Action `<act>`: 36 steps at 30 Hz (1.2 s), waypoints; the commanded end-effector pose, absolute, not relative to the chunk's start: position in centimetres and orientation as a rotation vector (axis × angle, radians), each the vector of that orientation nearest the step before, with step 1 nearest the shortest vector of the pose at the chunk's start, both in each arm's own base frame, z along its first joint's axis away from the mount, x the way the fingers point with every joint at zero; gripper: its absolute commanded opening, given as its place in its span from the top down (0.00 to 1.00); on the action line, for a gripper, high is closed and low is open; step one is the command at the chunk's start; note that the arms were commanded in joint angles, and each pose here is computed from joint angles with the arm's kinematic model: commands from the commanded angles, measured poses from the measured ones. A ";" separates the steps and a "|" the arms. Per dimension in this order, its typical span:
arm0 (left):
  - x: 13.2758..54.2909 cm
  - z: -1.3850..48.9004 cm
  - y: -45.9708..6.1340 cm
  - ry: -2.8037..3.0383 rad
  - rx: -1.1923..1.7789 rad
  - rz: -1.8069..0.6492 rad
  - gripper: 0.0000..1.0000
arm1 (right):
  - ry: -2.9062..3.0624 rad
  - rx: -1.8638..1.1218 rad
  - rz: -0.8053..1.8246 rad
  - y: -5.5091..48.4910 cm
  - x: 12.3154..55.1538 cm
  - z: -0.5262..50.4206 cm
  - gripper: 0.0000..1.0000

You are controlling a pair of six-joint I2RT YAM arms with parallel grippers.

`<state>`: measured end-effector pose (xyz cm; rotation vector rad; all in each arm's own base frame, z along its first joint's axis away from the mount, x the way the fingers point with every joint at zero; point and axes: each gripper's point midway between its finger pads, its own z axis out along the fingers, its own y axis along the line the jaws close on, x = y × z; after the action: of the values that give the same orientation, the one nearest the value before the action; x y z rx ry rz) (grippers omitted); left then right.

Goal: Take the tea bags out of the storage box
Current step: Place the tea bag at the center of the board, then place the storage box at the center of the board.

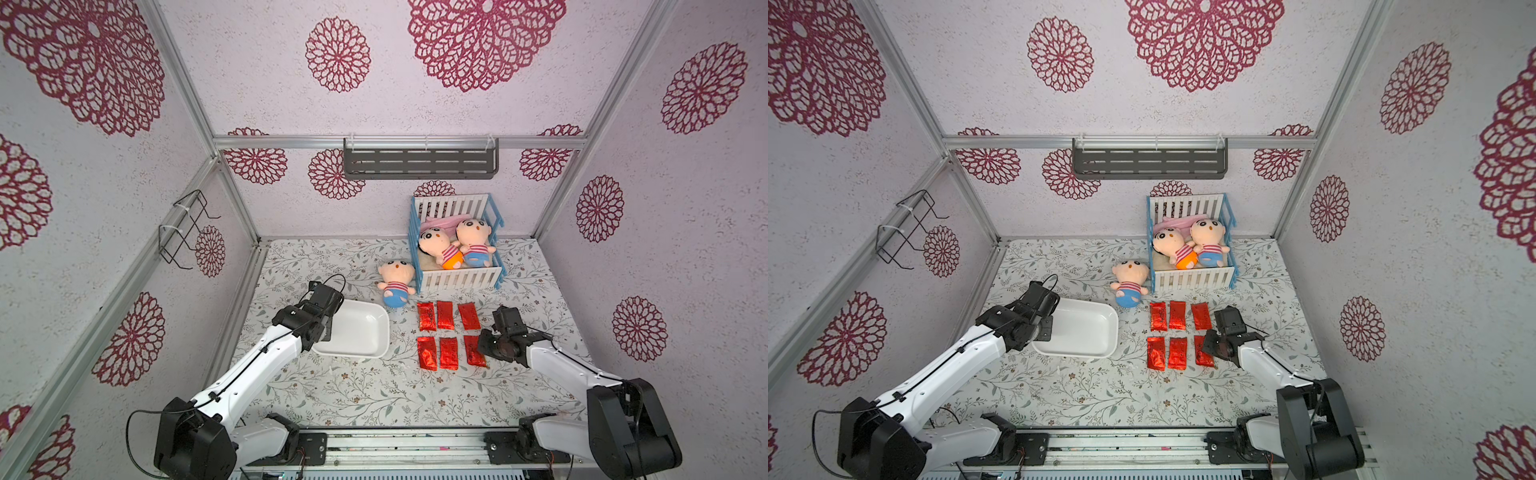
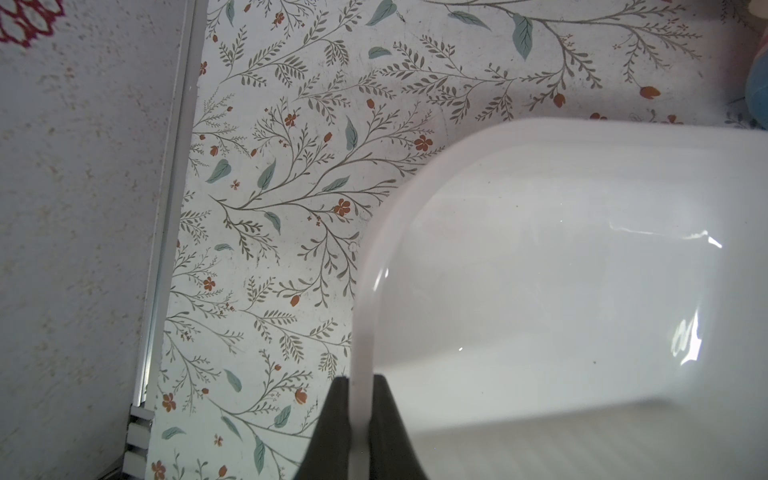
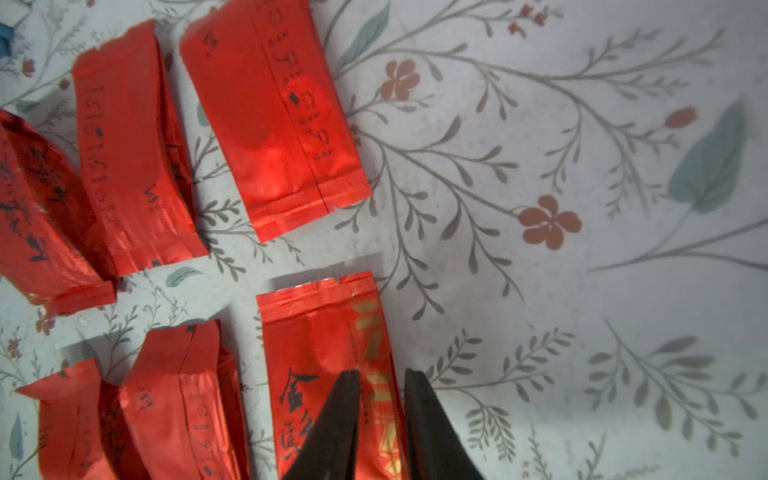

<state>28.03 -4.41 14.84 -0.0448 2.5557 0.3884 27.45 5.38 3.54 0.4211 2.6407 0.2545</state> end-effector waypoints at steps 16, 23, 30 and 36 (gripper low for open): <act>28.3 13.1 -5.2 2.660 -0.030 0.419 1.00 | 2.252 0.309 0.377 5.9 31.4 13.4 0.44; 27.8 12.8 -4.9 2.698 -0.059 0.450 0.53 | 2.179 0.281 0.364 5.8 32.8 15.3 0.26; 28.2 19.7 -1.8 2.415 -0.277 0.520 0.16 | 1.920 0.261 0.224 3.5 34.5 19.9 0.01; 29.2 23.1 -0.1 2.070 -0.393 0.457 0.10 | 1.646 0.271 0.007 -0.1 33.1 21.5 0.01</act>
<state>28.37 -1.14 22.26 -0.3415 2.2315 0.4162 33.28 2.59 18.44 0.2471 1.8559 0.1614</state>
